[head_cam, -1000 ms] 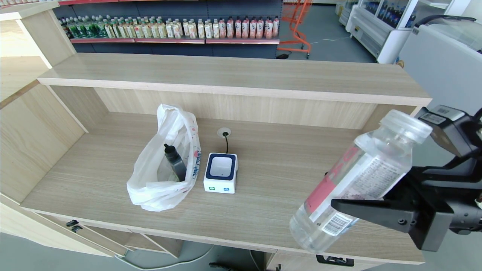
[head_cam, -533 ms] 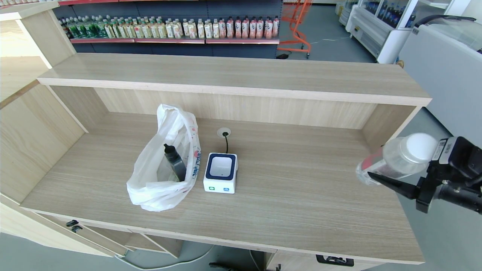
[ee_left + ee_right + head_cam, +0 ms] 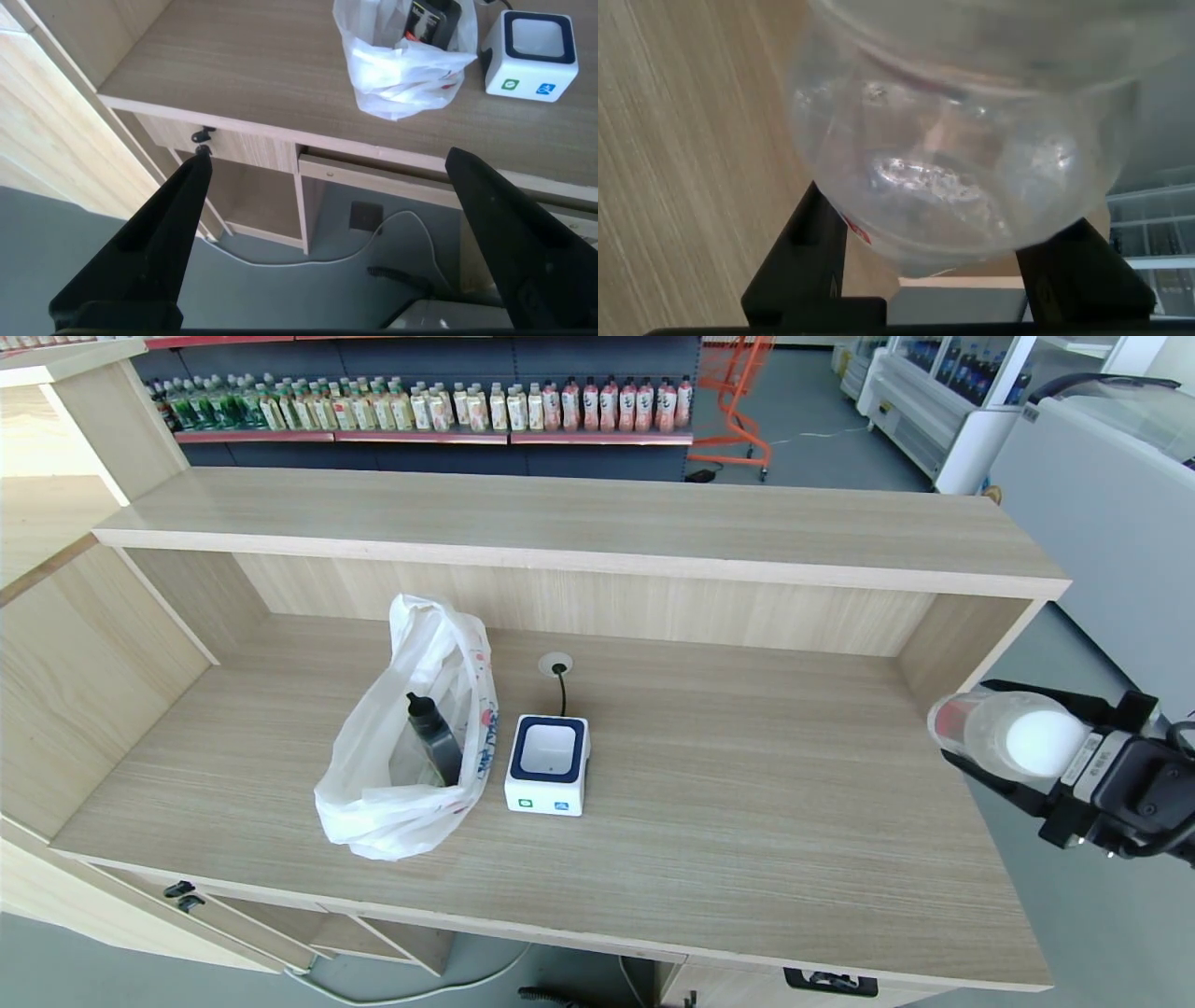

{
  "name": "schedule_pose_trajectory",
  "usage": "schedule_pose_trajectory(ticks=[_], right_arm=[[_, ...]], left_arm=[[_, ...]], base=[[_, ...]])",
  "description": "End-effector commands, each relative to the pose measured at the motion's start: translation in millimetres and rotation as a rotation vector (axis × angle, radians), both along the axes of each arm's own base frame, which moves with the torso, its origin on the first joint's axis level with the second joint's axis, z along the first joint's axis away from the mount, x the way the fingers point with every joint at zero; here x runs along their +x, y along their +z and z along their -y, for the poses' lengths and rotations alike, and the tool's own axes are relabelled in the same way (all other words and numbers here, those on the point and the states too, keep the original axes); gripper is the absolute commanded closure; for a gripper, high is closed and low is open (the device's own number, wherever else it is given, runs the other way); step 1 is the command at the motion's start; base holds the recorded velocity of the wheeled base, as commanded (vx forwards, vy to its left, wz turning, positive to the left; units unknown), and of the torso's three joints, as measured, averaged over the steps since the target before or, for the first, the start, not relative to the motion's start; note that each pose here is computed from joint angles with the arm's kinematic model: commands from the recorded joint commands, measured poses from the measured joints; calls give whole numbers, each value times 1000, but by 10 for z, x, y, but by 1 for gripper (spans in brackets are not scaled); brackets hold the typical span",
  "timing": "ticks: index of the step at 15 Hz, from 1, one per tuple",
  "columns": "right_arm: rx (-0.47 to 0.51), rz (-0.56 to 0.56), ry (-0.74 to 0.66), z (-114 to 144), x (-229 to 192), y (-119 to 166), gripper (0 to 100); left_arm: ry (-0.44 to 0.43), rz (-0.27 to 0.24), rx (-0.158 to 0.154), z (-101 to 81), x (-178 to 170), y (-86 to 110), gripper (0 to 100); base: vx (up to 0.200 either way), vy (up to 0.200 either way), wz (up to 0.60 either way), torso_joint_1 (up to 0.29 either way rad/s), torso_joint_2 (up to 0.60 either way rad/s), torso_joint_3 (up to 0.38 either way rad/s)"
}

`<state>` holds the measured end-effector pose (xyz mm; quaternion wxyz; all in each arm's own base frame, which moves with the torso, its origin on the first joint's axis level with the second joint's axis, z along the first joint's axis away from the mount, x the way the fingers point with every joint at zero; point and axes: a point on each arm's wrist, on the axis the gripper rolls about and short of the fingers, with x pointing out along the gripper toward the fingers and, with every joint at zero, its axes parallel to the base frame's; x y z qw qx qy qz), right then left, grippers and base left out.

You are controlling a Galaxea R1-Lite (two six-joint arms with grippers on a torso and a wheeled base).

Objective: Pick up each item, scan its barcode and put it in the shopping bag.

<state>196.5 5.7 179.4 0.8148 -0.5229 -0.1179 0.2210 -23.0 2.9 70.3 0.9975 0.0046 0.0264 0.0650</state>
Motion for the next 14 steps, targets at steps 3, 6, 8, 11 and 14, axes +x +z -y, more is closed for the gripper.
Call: schedule_pose_trajectory(ticks=[3, 6, 8, 11, 14], right_arm=[[-2, 26, -4, 3, 67, 3, 100], [0, 57, 0, -7, 30, 76, 100], [2, 47, 3, -14, 5, 54, 100], [38, -14, 97, -201, -12, -33, 100], [63, -38, 177, -368, 4, -47, 100]], left_arm=[[0, 0, 0, 0, 0, 0, 0], [0, 0, 3, 0, 0, 0, 0], [0, 0, 2, 0, 0, 0, 0], [0, 0, 2, 0, 0, 0, 0], [0, 0, 2, 0, 0, 0, 0]], base=[[0, 0, 0, 0, 0, 0], [0, 0, 0, 0, 0, 0], [0, 0, 0, 0, 0, 0], [0, 200, 0, 1, 2, 1], [0, 200, 0, 7, 7, -2]])
